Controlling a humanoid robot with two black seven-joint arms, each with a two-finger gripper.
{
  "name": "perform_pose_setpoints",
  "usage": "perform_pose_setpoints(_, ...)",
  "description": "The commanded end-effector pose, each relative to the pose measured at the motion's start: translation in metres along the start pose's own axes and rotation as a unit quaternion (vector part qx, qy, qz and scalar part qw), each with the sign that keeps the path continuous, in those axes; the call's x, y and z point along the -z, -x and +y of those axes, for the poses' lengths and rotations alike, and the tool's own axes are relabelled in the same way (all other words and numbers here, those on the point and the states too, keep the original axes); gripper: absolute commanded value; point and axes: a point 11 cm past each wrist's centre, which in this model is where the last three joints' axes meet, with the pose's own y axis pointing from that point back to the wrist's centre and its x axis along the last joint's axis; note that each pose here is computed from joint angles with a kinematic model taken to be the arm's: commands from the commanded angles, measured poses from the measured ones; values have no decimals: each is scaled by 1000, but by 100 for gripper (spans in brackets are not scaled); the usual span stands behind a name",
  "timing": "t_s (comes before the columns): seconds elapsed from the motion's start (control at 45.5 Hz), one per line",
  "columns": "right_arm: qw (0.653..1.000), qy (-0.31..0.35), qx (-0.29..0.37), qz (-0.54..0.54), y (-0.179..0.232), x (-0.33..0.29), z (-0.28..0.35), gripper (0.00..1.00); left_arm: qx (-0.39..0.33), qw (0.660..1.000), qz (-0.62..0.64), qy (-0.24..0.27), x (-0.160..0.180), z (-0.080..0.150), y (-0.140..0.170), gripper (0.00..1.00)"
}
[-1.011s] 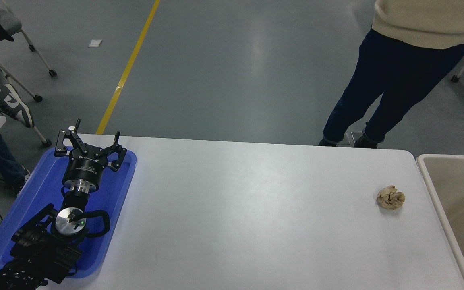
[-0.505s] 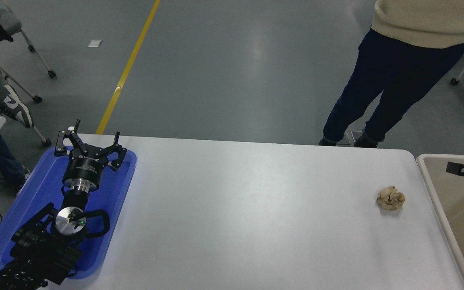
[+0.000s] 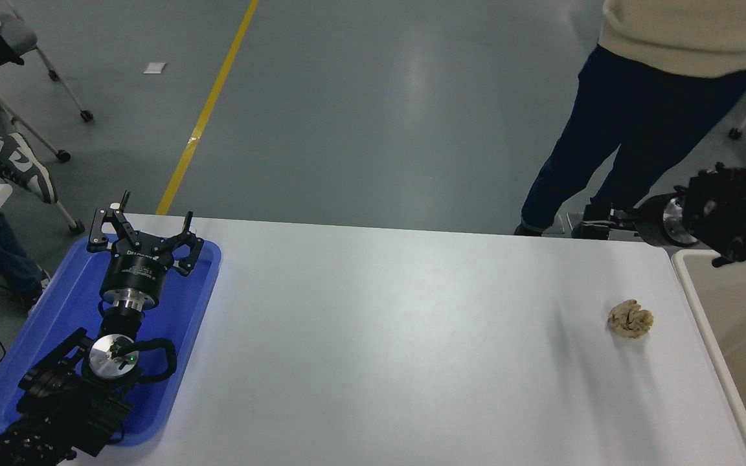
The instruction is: Pick up foil plate and place in dustbin
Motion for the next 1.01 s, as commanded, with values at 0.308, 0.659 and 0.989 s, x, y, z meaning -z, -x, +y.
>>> perform_pose_setpoints(0.308, 984, -44, 140, 101, 33, 132, 79, 100, 0, 1000, 0, 0, 0, 0, 0, 100)
perform_pose_setpoints(0.659, 975, -59, 202, 69, 30, 173, 116, 100, -1, 1000, 0, 0, 0, 0, 0, 100)
perform_pose_setpoints(0.989, 978, -5, 209, 26, 20, 141, 130, 100, -1, 1000, 0, 0, 0, 0, 0, 100)
